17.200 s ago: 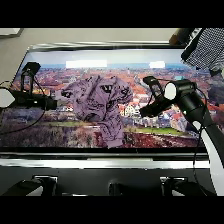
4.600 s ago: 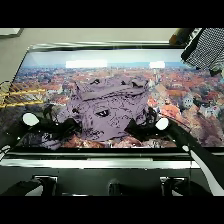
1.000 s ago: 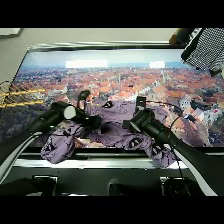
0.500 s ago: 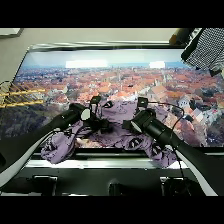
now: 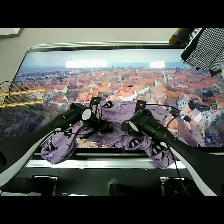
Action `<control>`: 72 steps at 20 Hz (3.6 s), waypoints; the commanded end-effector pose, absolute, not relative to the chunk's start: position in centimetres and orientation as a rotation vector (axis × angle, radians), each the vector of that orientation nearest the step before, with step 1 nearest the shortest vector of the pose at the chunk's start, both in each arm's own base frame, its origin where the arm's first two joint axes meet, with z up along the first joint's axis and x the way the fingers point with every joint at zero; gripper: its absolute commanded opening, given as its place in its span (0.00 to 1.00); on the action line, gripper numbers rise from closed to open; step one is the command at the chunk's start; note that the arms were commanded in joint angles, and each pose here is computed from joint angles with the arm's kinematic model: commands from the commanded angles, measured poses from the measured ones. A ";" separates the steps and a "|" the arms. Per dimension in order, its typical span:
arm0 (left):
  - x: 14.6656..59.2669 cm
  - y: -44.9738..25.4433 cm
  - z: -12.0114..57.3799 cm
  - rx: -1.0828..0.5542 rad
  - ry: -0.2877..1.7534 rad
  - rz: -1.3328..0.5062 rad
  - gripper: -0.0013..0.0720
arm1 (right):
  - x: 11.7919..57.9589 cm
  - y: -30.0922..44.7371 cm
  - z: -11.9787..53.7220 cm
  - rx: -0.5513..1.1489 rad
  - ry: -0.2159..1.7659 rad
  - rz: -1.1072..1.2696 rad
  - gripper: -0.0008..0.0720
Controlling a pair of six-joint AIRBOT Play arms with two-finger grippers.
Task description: Fold the clothes and pants, and hang the long-sleeved shirts on hangers.
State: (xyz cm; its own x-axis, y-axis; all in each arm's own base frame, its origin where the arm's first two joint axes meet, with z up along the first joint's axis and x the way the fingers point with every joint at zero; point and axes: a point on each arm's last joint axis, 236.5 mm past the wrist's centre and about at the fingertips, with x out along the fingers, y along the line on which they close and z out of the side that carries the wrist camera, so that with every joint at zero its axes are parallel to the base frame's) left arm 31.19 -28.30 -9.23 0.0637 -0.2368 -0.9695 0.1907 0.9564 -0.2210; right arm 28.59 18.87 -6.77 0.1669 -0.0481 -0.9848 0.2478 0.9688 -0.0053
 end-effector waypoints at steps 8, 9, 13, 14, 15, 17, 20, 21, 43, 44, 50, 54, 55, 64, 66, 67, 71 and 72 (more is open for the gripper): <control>33.6 -25.0 1.6 0.127 1.358 -0.293 0.05 | 29.0 17.9 3.3 0.050 1.334 -0.114 0.05; 33.6 -24.8 4.3 0.133 1.321 -0.308 0.05 | 29.1 17.9 6.2 0.034 1.316 -0.083 0.05; 31.7 -23.4 13.1 0.101 1.232 -0.344 0.05 | 29.8 19.8 16.6 0.099 1.202 0.064 0.05; 30.9 -22.8 14.8 0.094 1.218 -0.348 0.05 | 29.7 19.9 18.8 0.127 1.174 0.085 0.05; 30.1 -22.2 16.4 0.085 1.207 -0.350 0.05 | 29.4 19.7 20.5 0.145 1.154 0.094 0.05; 28.5 -21.0 18.6 0.047 1.194 -0.338 0.05 | 28.5 19.8 23.5 0.183 1.134 0.130 0.05; 26.6 -20.1 19.8 0.011 1.212 -0.327 0.05 | 27.6 20.0 24.9 0.202 1.134 0.165 0.05; 26.2 -20.0 19.6 0.008 1.230 -0.323 0.05 | 27.7 20.1 24.5 0.181 1.143 0.168 0.05; 33.5 12.9 6.3 -0.298 1.181 0.268 0.84 | 29.8 23.4 1.4 0.159 1.379 0.035 0.05; 32.4 16.1 6.3 -0.368 1.155 0.356 0.84 | 29.7 23.4 1.4 0.161 1.384 0.034 0.05; 25.5 31.0 5.7 -0.664 1.027 0.723 0.84 | 29.4 23.2 1.3 0.154 1.397 0.026 0.05; 22.3 38.2 4.7 -0.594 1.088 0.674 0.84 | 29.3 23.0 1.3 0.149 1.402 0.023 0.05; 22.1 39.6 4.3 -0.527 1.107 0.639 0.84 | 29.1 23.0 1.2 0.147 1.407 0.019 0.05; 26.4 41.3 -4.6 -0.279 1.242 0.324 0.81 | 28.7 22.2 1.1 0.130 1.428 -0.012 0.05; 27.4 40.5 -6.5 -0.289 1.268 0.284 0.81 | 28.6 22.2 1.1 0.130 1.429 -0.013 0.05; 27.8 40.0 -7.5 -0.296 1.282 0.264 0.81 | 28.6 22.2 1.1 0.129 1.430 -0.014 0.05; 28.8 38.7 -10.2 -0.311 1.324 0.211 0.81 | 28.6 22.2 1.0 0.129 1.431 -0.015 0.05; 28.9 38.6 -10.4 -0.309 1.329 0.207 0.81 | 28.6 22.2 1.0 0.129 1.431 -0.015 0.05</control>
